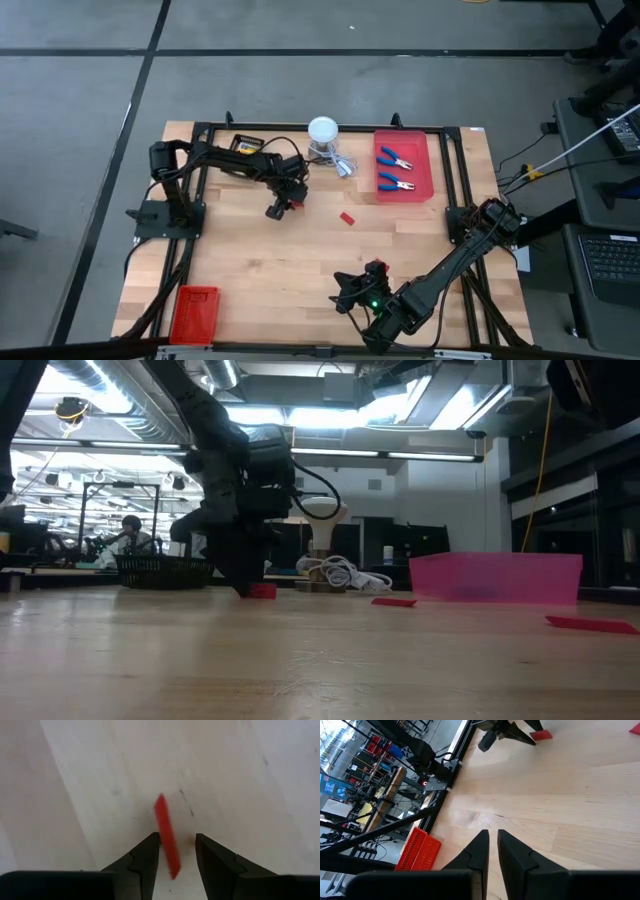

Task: Pick & Place School Supplies
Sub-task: Put the red eraser into the red bin

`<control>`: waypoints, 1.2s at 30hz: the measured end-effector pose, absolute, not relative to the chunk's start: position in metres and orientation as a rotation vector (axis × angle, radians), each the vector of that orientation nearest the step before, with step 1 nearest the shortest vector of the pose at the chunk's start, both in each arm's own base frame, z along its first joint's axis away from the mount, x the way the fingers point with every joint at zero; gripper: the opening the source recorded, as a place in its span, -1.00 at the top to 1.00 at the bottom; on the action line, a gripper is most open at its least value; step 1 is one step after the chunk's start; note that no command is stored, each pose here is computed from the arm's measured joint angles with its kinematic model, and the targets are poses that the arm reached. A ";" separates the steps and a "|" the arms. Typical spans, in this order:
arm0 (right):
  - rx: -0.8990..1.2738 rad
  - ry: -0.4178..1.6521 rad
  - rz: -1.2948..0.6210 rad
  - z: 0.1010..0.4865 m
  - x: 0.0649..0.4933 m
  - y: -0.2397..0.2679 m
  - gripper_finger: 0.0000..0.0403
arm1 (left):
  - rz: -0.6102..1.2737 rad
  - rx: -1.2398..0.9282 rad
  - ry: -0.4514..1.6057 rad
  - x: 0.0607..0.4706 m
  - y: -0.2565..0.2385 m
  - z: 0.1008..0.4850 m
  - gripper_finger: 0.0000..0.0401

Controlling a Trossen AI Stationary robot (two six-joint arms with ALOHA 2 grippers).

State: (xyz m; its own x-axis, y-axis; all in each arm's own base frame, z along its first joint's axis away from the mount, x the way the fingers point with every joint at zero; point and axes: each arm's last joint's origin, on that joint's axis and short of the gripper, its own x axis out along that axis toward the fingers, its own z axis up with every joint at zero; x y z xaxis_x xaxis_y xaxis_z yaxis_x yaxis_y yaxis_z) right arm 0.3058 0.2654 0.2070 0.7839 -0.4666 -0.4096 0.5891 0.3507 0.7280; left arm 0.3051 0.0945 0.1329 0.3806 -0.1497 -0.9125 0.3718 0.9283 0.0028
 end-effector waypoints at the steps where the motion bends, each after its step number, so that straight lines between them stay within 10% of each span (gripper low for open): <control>1: 1.001 0.139 -0.686 0.207 0.306 0.265 0.78 | -0.331 0.223 1.135 0.305 0.095 0.133 0.37; 12: 1.005 0.137 -0.685 0.207 0.306 0.266 0.78 | -0.328 0.180 1.145 0.308 0.097 0.123 0.40; 23: 1.005 0.134 -0.684 0.207 0.306 0.266 0.79 | -0.258 0.099 1.199 0.302 0.094 0.131 0.92; 36: 0.926 0.105 -0.691 0.208 0.307 0.263 0.79 | -0.467 -0.195 1.230 0.212 -0.038 0.256 0.92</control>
State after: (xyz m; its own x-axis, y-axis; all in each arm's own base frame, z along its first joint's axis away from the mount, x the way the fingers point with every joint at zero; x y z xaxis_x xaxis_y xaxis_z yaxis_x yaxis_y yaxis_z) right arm 0.3068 0.2633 0.2081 0.7821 -0.5024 -0.3687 0.5894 0.4042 0.6995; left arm 0.2120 -0.0376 0.2561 0.2549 -0.4442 -0.8589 0.2377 0.8898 -0.3896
